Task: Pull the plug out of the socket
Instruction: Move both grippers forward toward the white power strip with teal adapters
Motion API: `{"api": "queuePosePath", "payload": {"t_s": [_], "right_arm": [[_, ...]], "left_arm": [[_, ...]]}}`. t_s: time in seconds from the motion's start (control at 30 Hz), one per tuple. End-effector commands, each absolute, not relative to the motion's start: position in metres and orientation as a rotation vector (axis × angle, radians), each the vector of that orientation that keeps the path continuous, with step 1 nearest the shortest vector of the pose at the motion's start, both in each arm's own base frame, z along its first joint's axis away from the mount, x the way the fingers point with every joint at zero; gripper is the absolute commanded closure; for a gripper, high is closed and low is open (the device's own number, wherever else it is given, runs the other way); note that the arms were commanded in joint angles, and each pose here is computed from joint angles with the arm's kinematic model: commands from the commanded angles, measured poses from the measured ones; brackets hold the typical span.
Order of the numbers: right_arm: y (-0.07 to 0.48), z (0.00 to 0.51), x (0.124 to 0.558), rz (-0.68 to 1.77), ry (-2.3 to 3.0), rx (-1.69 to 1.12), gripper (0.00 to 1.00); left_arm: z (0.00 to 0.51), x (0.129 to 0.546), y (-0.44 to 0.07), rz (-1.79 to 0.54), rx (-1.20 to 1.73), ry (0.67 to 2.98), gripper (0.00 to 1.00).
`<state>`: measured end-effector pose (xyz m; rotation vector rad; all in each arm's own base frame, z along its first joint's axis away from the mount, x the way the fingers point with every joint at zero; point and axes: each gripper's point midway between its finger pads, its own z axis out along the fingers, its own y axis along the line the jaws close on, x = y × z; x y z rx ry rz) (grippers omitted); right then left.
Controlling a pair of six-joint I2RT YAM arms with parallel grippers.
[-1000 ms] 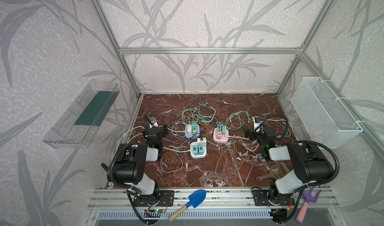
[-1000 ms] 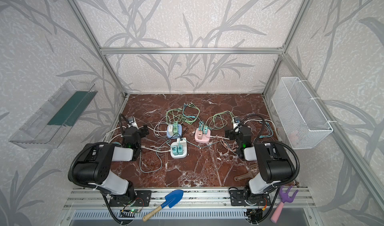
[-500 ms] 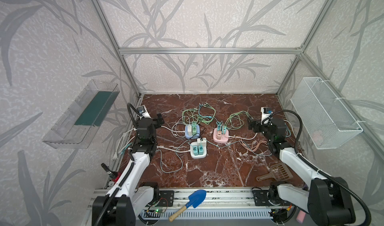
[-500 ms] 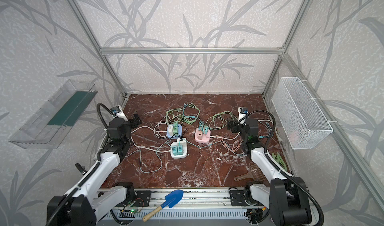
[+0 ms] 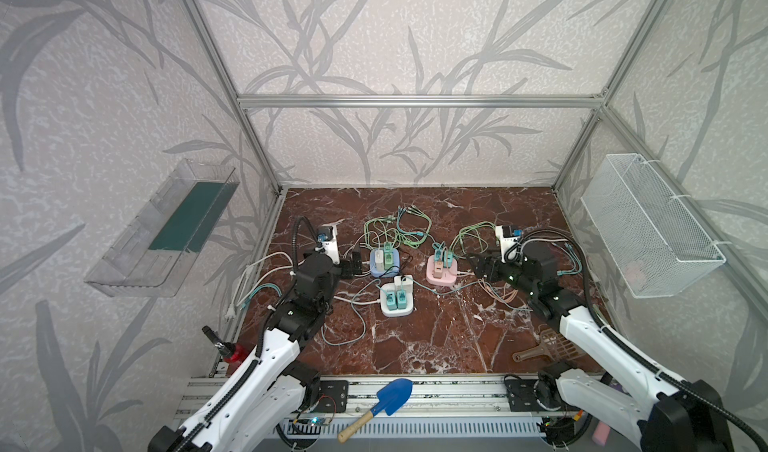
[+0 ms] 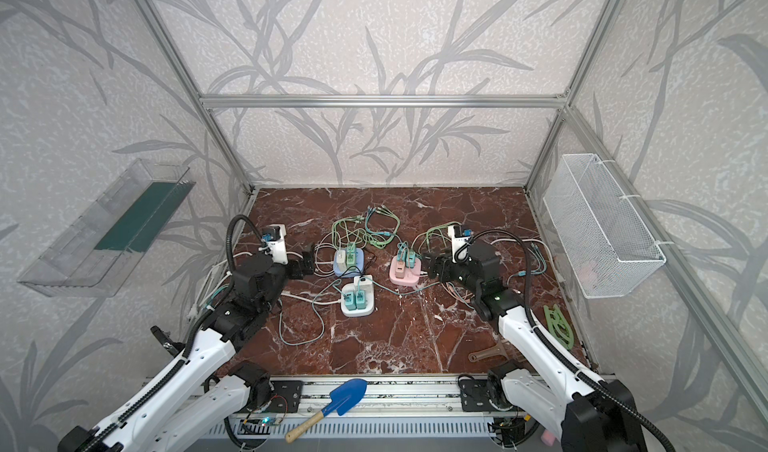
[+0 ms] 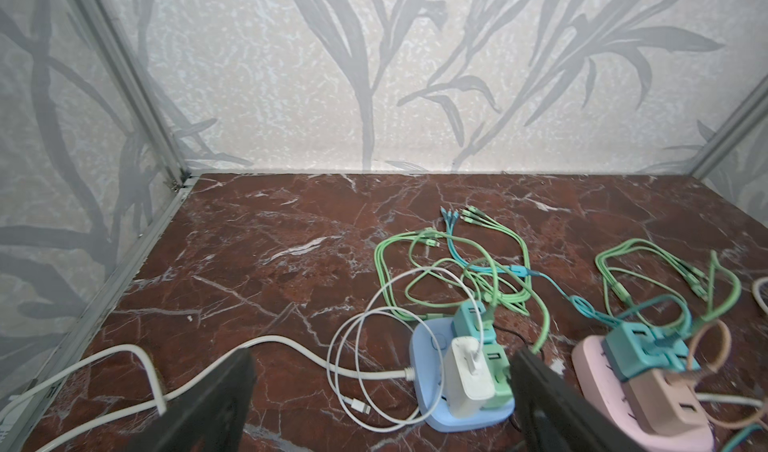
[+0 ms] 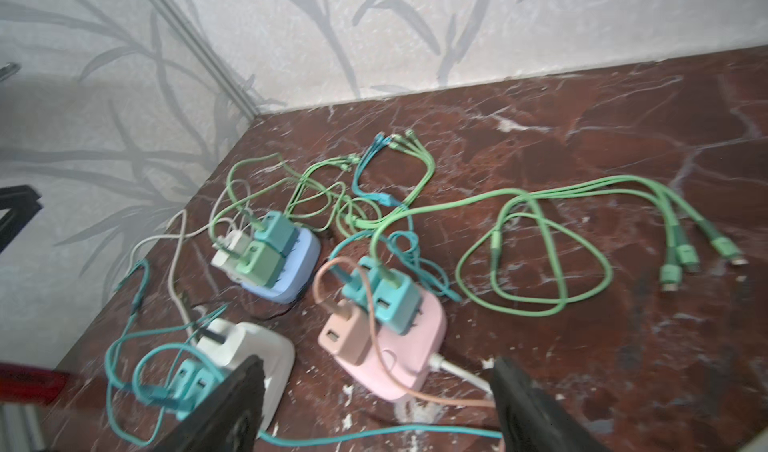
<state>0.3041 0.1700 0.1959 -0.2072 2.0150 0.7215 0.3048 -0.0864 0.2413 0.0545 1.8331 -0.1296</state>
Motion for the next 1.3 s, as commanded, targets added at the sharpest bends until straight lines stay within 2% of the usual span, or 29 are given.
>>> {"api": "queuePosePath", "payload": {"t_s": [0.0, 0.1, 0.4, 0.6, 0.87, 1.27], "right_arm": [[0.182, 0.194, 0.291, 0.762, 2.056, -0.183, 0.18], [0.200, 0.187, 0.277, 0.830, 2.079, -0.208, 0.22], [0.244, 0.152, 0.243, 0.949, 2.191, -0.284, 0.31], [0.266, 0.138, 0.227, 0.975, 2.222, -0.356, 0.33], [0.283, 0.122, 0.225, 1.017, 2.258, -0.356, 0.35], [0.299, 0.100, 0.229, 1.068, 2.319, -0.315, 0.37]], "left_arm": [[0.230, 0.289, -0.101, -0.146, 0.160, 1.855, 0.07], [0.223, 0.276, -0.118, -0.196, 0.252, 1.878, 0.11], [0.191, 0.244, -0.158, -0.308, 0.471, 1.963, 0.17], [0.170, 0.231, -0.185, -0.433, 0.576, 2.018, 0.22], [0.142, 0.225, -0.206, -0.534, 0.644, 2.099, 0.25], [0.125, 0.235, -0.215, -0.524, 0.663, 2.125, 0.28]]}}
